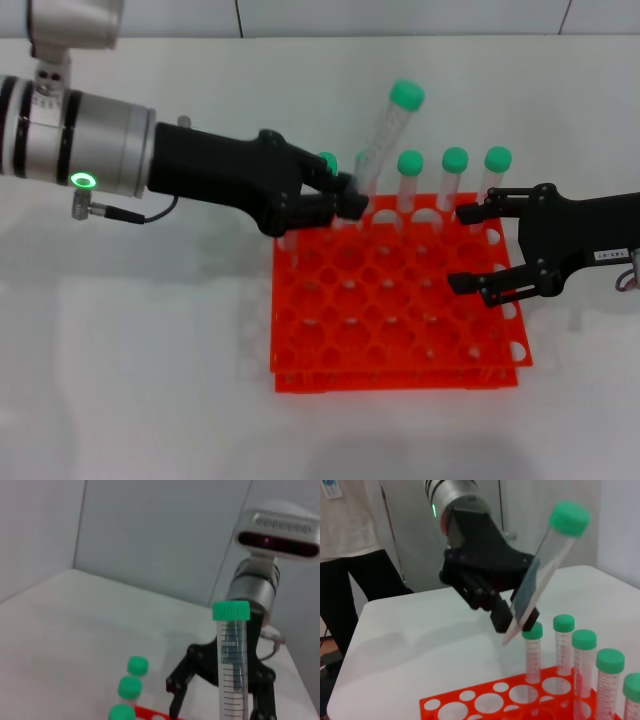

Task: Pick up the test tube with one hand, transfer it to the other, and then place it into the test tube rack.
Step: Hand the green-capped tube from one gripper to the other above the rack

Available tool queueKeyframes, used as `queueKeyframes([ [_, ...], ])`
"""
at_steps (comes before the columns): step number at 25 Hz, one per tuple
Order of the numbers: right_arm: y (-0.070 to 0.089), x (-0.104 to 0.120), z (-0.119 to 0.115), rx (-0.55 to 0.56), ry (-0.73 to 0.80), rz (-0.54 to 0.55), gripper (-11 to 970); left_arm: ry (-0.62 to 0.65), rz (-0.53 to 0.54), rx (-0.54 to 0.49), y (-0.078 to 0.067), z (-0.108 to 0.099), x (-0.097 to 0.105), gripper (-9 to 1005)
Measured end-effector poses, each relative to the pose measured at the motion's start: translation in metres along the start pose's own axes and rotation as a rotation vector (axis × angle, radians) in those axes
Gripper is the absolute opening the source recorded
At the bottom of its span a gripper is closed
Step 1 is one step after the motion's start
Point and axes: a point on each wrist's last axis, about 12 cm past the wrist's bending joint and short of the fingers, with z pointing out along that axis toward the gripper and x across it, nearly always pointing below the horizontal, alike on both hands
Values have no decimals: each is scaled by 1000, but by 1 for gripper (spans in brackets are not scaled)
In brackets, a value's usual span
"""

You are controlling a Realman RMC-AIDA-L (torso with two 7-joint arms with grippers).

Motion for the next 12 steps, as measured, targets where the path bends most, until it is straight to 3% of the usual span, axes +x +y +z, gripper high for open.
queueKeyframes([
  [12, 0, 0, -1, 6, -8, 4, 873, 102, 7, -24, 9, 11, 2, 183],
])
